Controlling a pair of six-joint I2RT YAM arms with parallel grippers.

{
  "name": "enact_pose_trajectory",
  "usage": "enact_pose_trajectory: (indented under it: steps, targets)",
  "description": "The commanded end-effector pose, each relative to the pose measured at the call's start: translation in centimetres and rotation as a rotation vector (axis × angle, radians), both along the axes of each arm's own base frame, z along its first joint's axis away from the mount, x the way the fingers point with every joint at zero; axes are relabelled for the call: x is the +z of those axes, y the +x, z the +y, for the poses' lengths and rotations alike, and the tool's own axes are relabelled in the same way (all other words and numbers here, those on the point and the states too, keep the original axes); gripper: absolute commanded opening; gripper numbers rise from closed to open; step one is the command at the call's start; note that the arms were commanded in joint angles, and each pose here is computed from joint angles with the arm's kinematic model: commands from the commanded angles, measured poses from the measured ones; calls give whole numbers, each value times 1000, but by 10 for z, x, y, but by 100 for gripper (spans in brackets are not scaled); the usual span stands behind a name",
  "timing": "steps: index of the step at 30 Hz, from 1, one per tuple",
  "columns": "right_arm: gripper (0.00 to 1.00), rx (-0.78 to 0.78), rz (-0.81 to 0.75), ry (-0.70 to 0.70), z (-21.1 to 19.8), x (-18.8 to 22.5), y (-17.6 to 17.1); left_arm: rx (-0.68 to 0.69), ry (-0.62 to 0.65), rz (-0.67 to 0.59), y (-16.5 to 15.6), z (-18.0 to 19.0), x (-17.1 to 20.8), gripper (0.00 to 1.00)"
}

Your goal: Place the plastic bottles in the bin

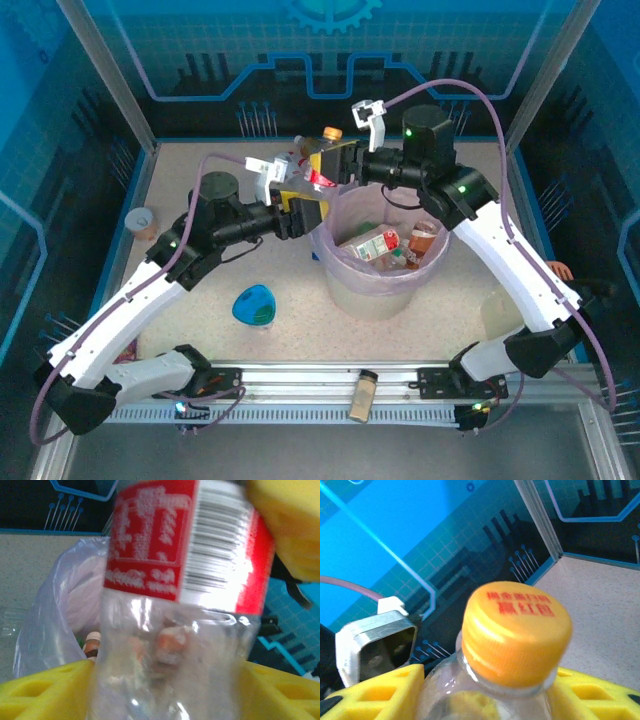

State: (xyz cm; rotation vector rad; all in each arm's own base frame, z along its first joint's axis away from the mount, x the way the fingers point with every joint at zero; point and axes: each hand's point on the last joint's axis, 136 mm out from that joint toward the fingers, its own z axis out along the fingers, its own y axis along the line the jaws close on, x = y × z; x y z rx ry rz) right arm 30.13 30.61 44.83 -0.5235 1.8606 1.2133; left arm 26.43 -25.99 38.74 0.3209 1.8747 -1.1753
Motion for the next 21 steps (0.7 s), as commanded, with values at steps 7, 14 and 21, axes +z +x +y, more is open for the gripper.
enact_pose_trajectory:
  steps: [7,14,21]
  targets:
    - [23,-26,-113,106,-24,54,6,129,-33,-81,6,21,8,99]
    - [20,-159,-135,82,-75,60,14,339,-22,5,14,67,-35,99]
    - [16,-425,-74,-366,-147,-16,14,251,-41,133,19,49,-81,95]
